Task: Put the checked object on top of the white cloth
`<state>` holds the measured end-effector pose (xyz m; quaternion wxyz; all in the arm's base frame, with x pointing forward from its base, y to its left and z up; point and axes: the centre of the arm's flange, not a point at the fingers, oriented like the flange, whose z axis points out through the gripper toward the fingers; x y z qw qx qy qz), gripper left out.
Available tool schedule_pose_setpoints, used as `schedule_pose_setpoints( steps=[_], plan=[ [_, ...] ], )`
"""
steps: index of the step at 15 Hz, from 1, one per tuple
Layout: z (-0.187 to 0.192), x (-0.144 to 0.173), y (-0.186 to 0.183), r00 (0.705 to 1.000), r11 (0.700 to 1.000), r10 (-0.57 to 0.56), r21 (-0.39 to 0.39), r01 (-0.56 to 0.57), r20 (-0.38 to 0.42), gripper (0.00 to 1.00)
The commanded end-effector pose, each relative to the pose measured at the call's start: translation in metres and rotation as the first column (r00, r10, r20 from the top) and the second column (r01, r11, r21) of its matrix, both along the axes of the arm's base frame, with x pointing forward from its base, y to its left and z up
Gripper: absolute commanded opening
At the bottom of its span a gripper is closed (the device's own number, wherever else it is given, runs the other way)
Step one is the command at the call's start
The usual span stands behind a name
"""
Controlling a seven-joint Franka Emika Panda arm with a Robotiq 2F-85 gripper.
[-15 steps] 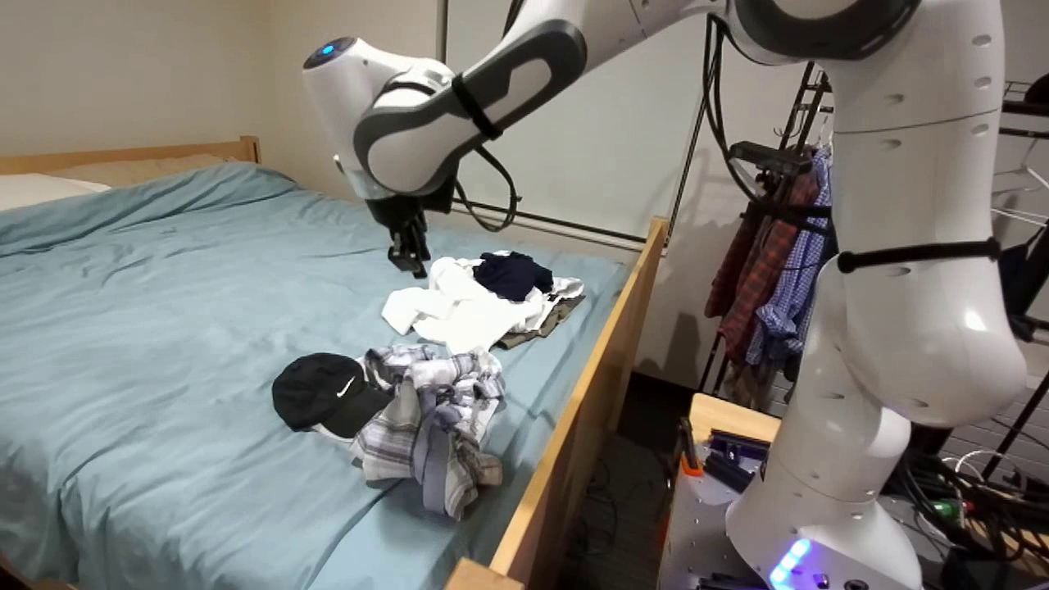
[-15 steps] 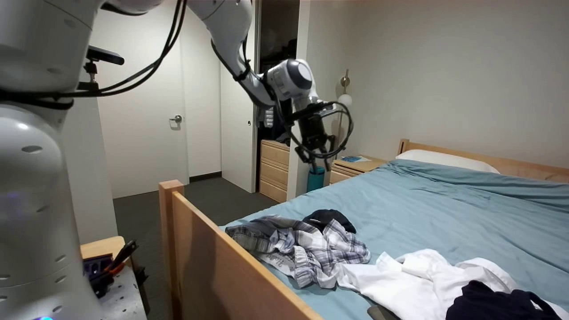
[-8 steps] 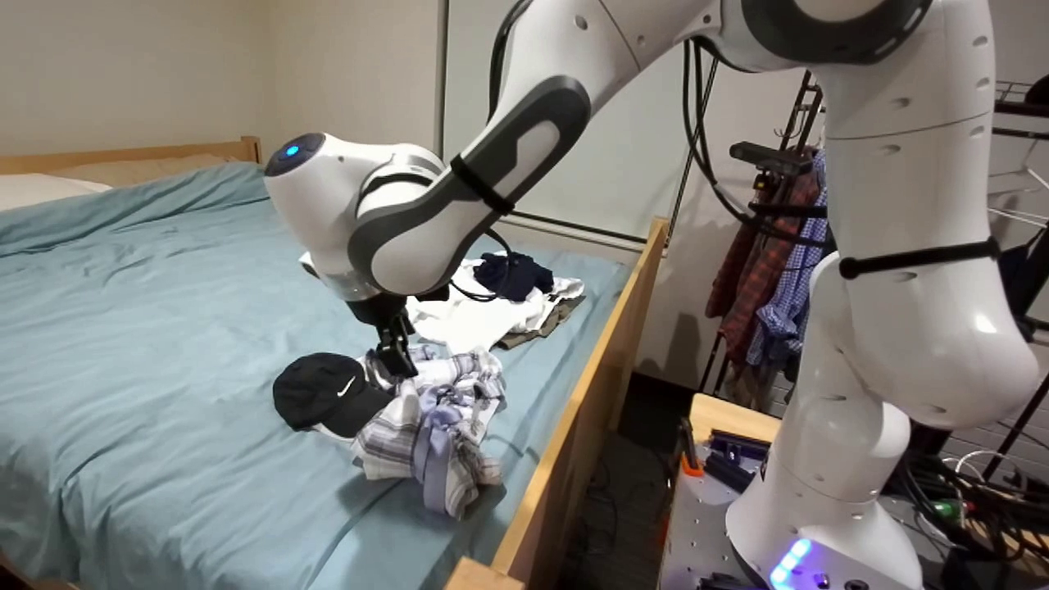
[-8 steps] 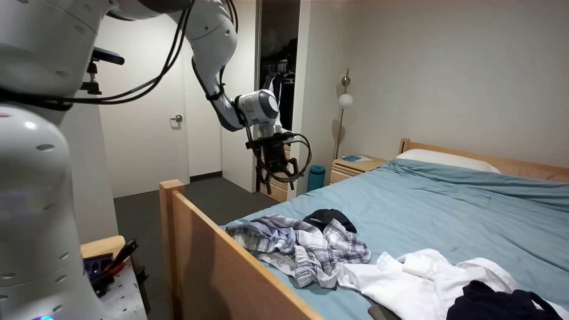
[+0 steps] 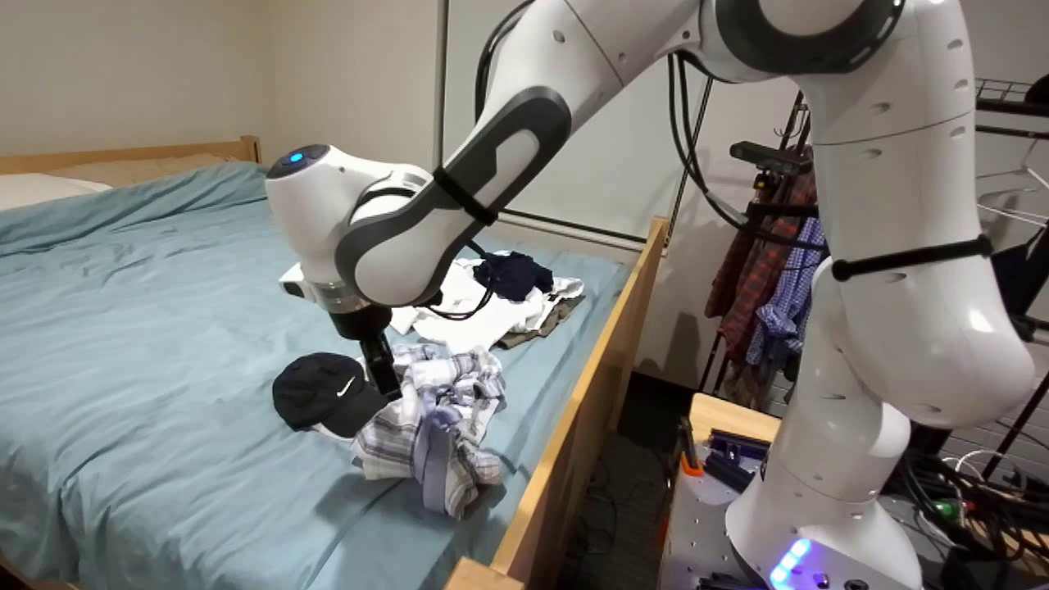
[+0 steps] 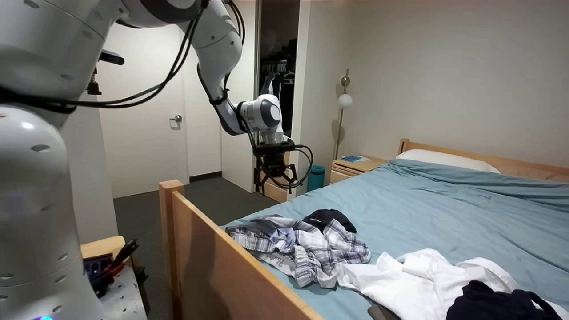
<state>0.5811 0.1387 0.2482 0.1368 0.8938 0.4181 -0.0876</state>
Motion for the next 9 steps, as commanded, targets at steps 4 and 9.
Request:
schedule_pose_setpoints(
  steps=[4, 9],
  plan=[
    [-0.041, 0.012, -0.020, 0.950, 0.949, 0.296, 0.146, -0.280, -0.101, 1.00],
    [-0.040, 0.008, -0.017, 0.970, 0.968, 0.235, 0.101, -0.228, -0.067, 1.00]
  ],
)
